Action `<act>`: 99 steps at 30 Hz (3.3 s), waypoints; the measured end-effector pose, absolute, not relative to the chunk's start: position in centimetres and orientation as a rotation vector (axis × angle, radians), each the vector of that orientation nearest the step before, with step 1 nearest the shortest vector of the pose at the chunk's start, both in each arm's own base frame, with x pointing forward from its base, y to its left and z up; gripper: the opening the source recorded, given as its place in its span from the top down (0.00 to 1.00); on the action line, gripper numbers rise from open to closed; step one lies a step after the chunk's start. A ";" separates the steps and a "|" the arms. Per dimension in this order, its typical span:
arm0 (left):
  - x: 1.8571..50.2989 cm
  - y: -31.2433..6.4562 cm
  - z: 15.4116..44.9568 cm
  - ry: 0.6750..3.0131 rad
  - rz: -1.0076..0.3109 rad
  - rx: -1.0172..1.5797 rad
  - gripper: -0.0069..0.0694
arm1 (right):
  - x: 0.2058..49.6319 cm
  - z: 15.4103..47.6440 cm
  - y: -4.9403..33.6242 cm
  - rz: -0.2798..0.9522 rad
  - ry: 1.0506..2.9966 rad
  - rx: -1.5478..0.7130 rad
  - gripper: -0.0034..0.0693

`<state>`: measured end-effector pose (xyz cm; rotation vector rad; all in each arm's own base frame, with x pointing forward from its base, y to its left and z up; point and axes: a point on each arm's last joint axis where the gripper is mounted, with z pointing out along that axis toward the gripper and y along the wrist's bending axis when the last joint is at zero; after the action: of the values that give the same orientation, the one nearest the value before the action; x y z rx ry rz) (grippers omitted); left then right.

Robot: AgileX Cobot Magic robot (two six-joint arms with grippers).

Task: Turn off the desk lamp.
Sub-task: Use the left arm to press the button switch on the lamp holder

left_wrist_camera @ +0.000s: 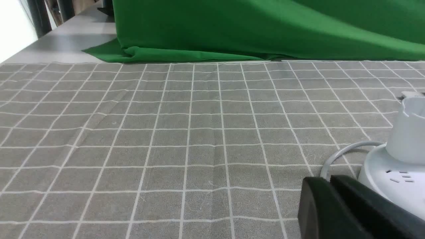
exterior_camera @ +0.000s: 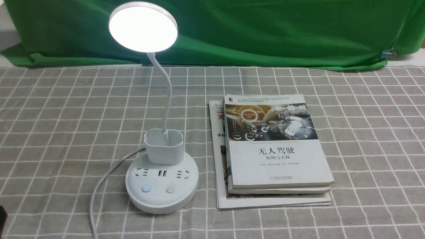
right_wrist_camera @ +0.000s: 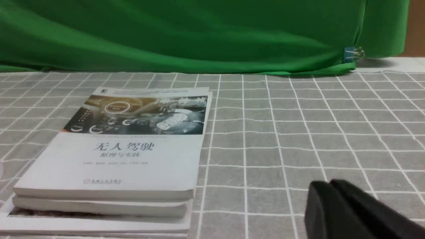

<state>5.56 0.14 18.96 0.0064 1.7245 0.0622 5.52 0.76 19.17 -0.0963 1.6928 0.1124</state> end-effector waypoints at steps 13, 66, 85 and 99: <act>5.6 0.1 19.0 1.725 0.067 0.012 0.89 | 5.5 19.2 0.8 0.112 1.693 -0.096 0.90; 18.6 -2.8 28.1 2.525 -0.247 0.122 0.89 | 5.5 19.2 0.8 0.113 1.693 -0.096 0.90; 28.2 -15.6 22.8 2.920 -0.253 0.589 0.89 | 5.5 19.2 0.8 0.113 1.693 -0.096 0.90; 29.8 -17.0 20.6 2.977 -0.325 0.595 0.89 | 5.5 19.2 0.8 0.113 1.693 -0.096 0.90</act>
<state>29.80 -17.05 20.57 0.5954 2.9773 -0.3252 5.52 0.76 19.17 -0.0956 1.6929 0.1131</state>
